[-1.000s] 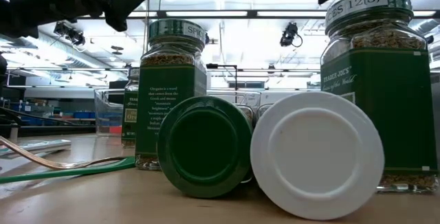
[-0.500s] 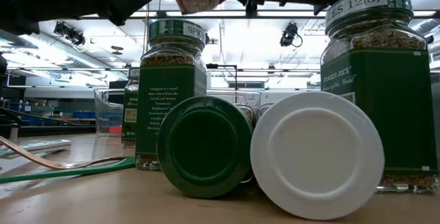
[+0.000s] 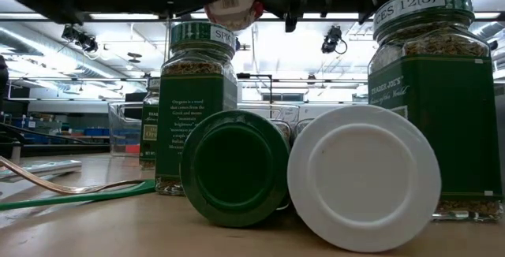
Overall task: Pick & Place Food Item
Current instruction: Put the red noodle pack into the left transparent bin
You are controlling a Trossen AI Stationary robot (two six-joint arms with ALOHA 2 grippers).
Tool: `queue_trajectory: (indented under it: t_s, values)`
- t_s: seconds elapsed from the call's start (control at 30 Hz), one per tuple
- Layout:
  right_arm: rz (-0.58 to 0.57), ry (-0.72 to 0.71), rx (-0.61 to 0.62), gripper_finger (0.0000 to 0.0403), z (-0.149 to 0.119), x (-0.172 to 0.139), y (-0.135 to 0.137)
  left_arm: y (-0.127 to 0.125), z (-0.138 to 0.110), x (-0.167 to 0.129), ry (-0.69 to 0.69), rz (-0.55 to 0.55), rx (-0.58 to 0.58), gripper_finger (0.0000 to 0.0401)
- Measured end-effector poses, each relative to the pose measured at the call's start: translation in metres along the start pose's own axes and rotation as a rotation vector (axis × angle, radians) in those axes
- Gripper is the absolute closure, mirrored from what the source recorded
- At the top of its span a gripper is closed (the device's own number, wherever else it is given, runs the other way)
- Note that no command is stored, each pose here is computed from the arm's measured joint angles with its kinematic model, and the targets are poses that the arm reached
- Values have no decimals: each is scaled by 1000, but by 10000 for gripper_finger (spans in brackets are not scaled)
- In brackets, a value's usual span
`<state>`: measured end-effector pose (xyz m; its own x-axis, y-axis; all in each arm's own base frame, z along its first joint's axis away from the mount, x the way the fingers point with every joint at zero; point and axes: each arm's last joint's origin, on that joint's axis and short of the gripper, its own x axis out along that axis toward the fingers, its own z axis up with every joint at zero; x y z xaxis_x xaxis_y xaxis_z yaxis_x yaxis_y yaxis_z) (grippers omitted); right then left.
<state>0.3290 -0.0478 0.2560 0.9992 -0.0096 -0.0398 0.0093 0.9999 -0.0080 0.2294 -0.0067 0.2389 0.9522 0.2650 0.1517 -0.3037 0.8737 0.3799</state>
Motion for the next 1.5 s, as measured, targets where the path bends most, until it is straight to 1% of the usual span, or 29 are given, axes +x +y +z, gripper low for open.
queue_trajectory:
  t_s: [0.13,0.27,0.37,0.57,0.63,0.7,0.77,0.87,1.0,1.13,1.23,1.37,1.5]
  values:
    - [7,14,2,403,-1,0,1,-1,5,9,-1,13,31,62]
    - [23,27,4,403,-3,0,2,-2,4,12,13,24,59,104]
    - [32,28,2,403,-3,0,2,-3,3,12,22,18,65,154]
    - [40,27,-40,396,-3,0,2,-3,2,12,32,14,80,275]
    - [40,26,-56,387,-3,0,2,-3,2,12,34,14,85,307]
    - [41,22,-75,375,-2,0,2,-3,2,12,35,17,90,327]
    - [41,22,-92,363,-2,0,2,-3,2,12,37,16,93,332]
    - [41,20,-109,338,-2,0,2,-3,2,12,37,15,96,326]
    - [39,9,-142,292,1,-2,2,-4,2,12,33,9,96,317]
    - [35,-26,-192,242,13,-9,3,-3,3,12,26,10,93,317]
    - [31,-65,-223,215,26,-17,4,-3,4,12,23,12,91,317]
    - [32,-133,-258,201,47,-34,7,-5,-2,12,66,1,107,318]
    - [85,-215,-285,200,47,-52,13,-4,-1,12,70,20,102,318]
